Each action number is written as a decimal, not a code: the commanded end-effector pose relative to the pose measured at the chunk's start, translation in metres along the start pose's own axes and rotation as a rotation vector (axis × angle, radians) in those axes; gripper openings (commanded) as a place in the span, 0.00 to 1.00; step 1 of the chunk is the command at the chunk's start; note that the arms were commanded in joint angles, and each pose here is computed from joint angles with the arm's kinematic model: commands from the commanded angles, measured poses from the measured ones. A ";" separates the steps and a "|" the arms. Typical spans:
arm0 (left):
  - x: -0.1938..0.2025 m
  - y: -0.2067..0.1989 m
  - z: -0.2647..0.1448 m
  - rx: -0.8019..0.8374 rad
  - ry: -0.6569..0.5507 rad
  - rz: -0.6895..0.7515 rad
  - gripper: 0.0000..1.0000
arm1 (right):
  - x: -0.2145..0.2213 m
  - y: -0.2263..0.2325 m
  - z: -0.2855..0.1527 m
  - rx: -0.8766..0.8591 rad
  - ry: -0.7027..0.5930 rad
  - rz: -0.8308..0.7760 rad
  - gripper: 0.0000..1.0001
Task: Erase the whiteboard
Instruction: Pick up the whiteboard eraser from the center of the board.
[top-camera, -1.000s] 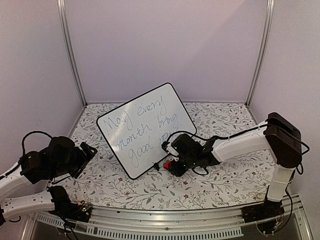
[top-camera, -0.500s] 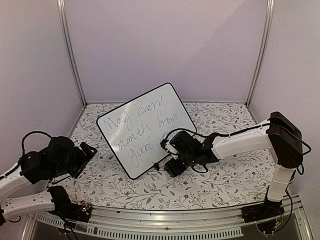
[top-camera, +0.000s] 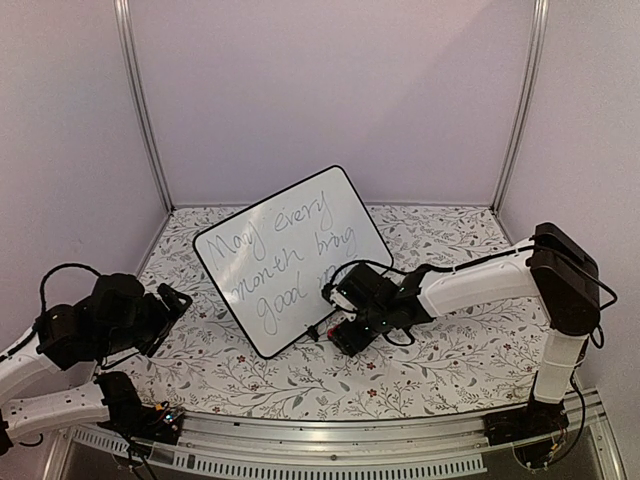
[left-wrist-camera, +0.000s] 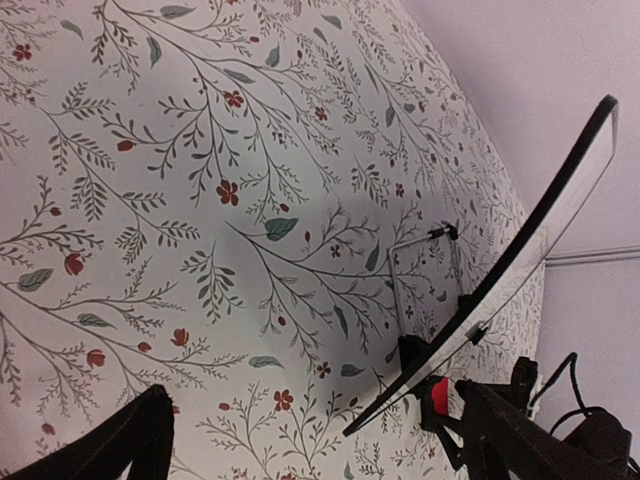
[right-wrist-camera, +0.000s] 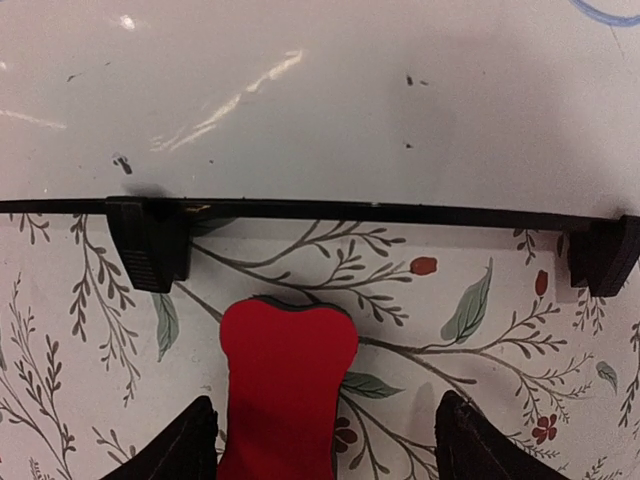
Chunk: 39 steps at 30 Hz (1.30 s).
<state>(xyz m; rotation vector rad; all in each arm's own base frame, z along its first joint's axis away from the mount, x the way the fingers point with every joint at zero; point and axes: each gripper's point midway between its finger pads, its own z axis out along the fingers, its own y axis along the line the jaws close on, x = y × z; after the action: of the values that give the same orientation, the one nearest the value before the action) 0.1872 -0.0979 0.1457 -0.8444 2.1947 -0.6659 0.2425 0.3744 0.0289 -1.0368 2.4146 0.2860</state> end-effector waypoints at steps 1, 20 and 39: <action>-0.001 0.002 -0.001 -0.006 -0.006 0.006 1.00 | 0.002 0.004 0.003 -0.008 0.025 0.005 0.74; 0.000 0.009 -0.001 0.002 -0.007 0.000 1.00 | 0.004 0.007 0.011 -0.017 0.055 0.001 0.51; -0.004 0.002 -0.007 0.035 -0.015 0.046 1.00 | -0.035 0.033 -0.060 -0.208 -0.199 -0.001 0.39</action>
<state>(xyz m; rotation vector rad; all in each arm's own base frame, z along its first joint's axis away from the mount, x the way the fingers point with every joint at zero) 0.1830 -0.0934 0.1438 -0.8285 2.1753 -0.6897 0.2316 0.3873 0.0755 -1.0283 2.3271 0.4612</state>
